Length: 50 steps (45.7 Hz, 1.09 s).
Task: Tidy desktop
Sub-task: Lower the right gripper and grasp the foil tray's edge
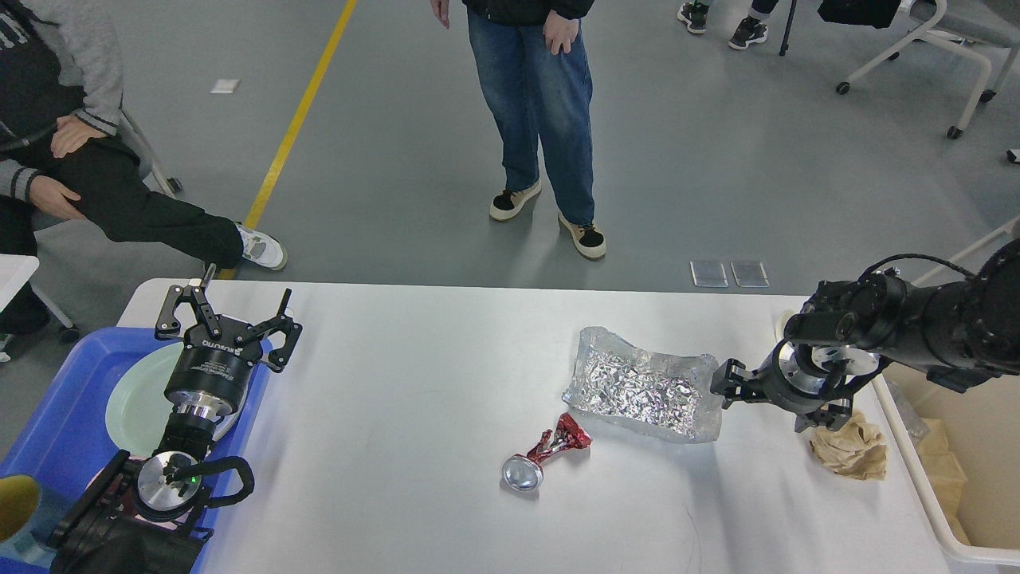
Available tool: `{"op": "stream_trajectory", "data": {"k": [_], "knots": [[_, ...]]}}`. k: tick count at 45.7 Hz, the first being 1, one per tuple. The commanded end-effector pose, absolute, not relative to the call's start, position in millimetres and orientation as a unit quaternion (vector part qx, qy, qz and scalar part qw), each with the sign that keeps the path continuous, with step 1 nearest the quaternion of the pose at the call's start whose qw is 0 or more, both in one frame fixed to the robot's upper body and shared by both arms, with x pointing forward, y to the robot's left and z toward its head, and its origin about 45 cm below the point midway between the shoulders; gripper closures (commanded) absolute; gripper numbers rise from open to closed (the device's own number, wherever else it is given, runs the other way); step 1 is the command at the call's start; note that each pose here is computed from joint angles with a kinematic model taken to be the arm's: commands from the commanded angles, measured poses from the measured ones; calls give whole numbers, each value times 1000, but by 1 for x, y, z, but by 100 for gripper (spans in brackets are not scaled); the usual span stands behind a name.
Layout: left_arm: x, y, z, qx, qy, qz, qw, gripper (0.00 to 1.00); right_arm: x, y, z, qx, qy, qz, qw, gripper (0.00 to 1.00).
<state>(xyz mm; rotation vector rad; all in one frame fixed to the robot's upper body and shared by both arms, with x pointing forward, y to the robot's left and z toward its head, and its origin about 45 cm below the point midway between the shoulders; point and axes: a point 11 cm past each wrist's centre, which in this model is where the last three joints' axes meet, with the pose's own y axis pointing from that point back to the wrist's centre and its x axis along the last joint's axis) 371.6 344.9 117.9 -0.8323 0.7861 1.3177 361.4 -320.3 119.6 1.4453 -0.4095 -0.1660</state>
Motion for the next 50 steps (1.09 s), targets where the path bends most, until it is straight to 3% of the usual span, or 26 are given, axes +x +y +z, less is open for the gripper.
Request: {"op": "stream_trajectory", "data": {"k": [1, 41, 45, 50], "knots": [[372, 345, 118, -365, 345, 578, 643, 4, 357, -319, 107, 651, -199, -67, 730, 0], [372, 345, 118, -365, 345, 578, 643, 4, 361, -287, 57, 669, -298, -53, 679, 0], [372, 345, 118, -365, 345, 578, 643, 4, 360, -286, 54, 667, -305, -50, 678, 5], [372, 345, 118, -366, 345, 578, 643, 4, 363, -284, 54, 666, -320, -50, 671, 24]]}}
